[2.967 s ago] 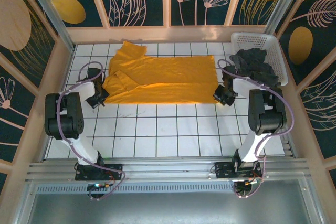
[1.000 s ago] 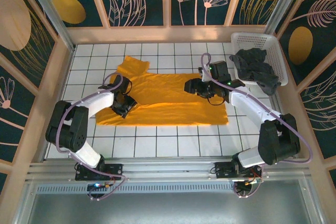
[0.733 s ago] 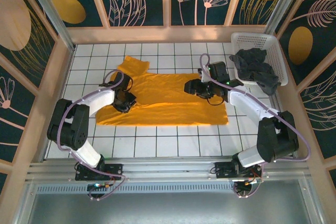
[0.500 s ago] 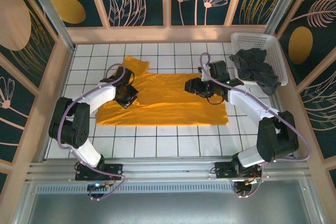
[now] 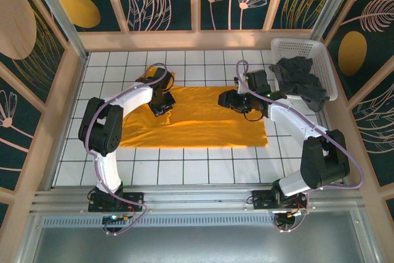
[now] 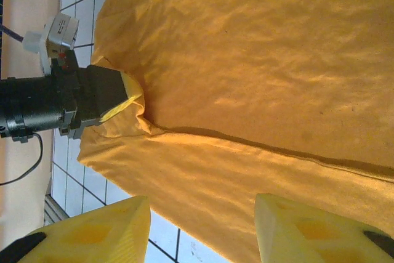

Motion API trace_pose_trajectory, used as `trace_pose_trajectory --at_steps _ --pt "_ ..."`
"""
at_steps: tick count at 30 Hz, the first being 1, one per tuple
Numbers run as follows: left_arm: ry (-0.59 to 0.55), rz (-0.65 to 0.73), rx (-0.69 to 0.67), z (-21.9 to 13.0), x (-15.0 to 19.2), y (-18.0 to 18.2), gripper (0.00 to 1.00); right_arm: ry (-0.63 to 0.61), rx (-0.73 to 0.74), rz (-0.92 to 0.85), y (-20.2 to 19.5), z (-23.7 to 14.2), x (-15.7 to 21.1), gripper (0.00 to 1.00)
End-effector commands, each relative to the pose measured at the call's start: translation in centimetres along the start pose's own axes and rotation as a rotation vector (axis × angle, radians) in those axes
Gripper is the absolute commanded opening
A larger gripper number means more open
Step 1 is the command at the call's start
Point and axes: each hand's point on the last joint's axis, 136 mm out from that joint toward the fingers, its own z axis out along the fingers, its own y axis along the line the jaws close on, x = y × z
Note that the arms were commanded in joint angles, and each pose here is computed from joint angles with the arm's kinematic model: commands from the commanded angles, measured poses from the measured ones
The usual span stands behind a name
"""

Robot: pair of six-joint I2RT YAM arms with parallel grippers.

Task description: Fold and stack the t-shirts

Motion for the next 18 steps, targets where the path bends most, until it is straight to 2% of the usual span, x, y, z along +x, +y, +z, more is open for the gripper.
trace_pose_trajectory --at_steps 1,12,13,14,15,16,18 --pt "0.004 0.085 -0.062 0.3 -0.2 0.3 0.00 -0.012 0.002 0.005 0.1 -0.4 -0.5 0.48" --pt "-0.021 0.138 -0.090 1.5 -1.3 -0.5 0.00 -0.007 0.002 0.013 0.1 -0.6 0.0 0.48" --pt "-0.015 0.140 -0.086 1.6 -1.3 -0.6 0.07 -0.006 0.005 0.014 0.0 -0.7 0.1 0.48" --pt "-0.016 0.143 -0.081 1.5 -1.3 -0.7 0.21 -0.007 0.010 0.016 -0.1 -0.7 0.1 0.48" --pt "-0.028 0.144 -0.076 1.1 -1.6 -1.0 0.40 -0.010 0.017 0.015 -0.2 -0.8 0.2 0.49" --pt "-0.047 0.145 -0.071 0.5 -2.1 -1.4 0.52 -0.017 0.027 0.016 -0.4 -0.9 0.1 0.49" --pt "-0.117 0.149 -0.070 -1.4 -3.9 -2.4 0.60 -0.038 0.060 0.028 -1.0 -1.0 -0.3 0.50"
